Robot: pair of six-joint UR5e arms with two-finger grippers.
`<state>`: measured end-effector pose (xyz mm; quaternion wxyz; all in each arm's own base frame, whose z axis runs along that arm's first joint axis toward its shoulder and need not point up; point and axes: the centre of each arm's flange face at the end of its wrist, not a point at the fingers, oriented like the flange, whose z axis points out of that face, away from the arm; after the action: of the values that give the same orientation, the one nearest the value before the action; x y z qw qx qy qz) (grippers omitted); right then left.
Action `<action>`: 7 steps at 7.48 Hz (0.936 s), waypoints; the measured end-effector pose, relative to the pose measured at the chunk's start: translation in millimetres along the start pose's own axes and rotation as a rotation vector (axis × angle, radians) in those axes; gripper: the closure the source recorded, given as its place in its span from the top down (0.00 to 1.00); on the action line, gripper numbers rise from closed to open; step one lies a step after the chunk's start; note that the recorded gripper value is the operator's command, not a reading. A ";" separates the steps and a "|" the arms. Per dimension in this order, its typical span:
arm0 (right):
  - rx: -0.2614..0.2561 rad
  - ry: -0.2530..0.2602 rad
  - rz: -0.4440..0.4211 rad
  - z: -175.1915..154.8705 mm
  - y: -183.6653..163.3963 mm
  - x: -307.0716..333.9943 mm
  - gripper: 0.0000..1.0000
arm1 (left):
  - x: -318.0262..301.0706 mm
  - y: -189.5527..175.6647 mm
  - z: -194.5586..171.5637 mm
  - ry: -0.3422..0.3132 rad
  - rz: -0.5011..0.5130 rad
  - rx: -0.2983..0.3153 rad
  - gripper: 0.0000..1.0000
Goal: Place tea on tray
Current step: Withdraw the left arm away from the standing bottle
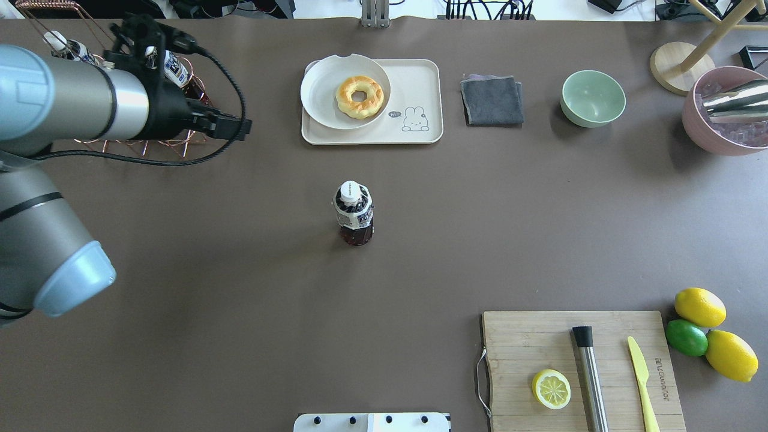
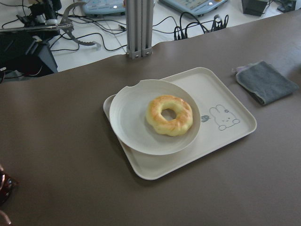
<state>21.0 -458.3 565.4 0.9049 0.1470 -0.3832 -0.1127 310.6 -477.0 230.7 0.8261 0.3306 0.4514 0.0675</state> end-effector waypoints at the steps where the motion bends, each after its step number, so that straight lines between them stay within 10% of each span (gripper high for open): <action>1: 0.012 -0.002 -0.014 -4.0 -8.1 -5.8 1.00 | -53.7 22.2 -6.1 -0.034 -0.034 -0.065 1.00; 4: 0.006 -0.019 -0.060 4.2 -29.0 -30.0 1.00 | -207.9 121.4 -25.8 -0.228 -0.017 -0.264 1.00; 7: 0.001 -0.030 -0.043 9.8 -38.0 -44.9 1.00 | -360.5 115.2 -91.9 -0.248 0.033 -0.455 1.00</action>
<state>-20.2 -481.3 528.9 0.8964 0.1538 -0.3934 -0.1343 49.2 -491.1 519.0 0.9270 0.1492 0.3145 0.1395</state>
